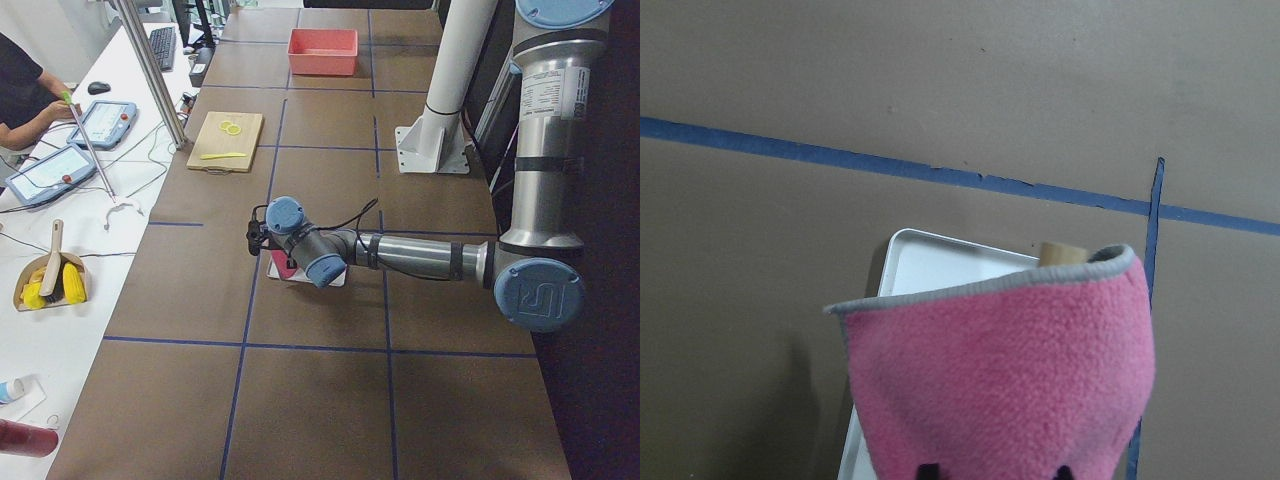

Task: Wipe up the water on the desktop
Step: 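Grasp the pink cloth on the white tray with the left gripper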

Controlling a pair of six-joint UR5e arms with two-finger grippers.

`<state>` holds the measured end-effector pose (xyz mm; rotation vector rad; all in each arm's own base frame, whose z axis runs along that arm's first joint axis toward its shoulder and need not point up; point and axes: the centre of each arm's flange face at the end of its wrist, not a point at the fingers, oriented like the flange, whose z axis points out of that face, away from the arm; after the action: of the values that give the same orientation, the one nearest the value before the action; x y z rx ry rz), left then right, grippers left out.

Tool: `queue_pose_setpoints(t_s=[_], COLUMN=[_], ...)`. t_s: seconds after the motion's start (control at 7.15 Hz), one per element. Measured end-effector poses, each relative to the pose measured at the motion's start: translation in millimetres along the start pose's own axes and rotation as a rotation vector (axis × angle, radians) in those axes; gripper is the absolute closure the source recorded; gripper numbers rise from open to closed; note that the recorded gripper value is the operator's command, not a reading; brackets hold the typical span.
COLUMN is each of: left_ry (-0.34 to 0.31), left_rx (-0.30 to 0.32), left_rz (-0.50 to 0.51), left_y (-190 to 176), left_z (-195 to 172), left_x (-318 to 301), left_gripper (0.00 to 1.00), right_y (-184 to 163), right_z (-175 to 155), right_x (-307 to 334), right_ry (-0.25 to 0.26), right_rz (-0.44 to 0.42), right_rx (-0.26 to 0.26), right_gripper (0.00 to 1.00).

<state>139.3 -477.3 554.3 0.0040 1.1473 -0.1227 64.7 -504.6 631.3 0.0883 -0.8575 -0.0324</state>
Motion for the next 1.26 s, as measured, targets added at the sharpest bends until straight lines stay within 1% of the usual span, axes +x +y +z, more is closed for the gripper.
queue_pose_setpoints(t_s=[0.42, 0.7, 0.98, 1.26], left_ry=[0.013, 0.024, 0.024, 0.022], left_rx=[-0.012, -0.026, -0.029, -0.030], left_rz=[0.001, 0.000, -0.002, -0.006], left_y=[1.9, 2.6, 2.8, 3.1], left_z=[-2.5, -3.0, -2.7, -2.4], left_x=[3.7, 5.1, 4.0, 1.3], left_gripper=[0.54, 0.63, 0.68, 0.70], right_y=[0.2, 0.2, 0.1, -0.5], right_z=[0.5, 0.7, 0.3, -0.3], right_x=[0.7, 0.9, 0.5, -0.3], right_ry=[0.001, 0.001, 0.001, 0.001], right_rz=[0.001, 0.002, 0.002, 0.001], right_rx=[-0.001, -0.001, -0.001, 0.001], right_gripper=[0.00, 0.00, 0.00, 0.00])
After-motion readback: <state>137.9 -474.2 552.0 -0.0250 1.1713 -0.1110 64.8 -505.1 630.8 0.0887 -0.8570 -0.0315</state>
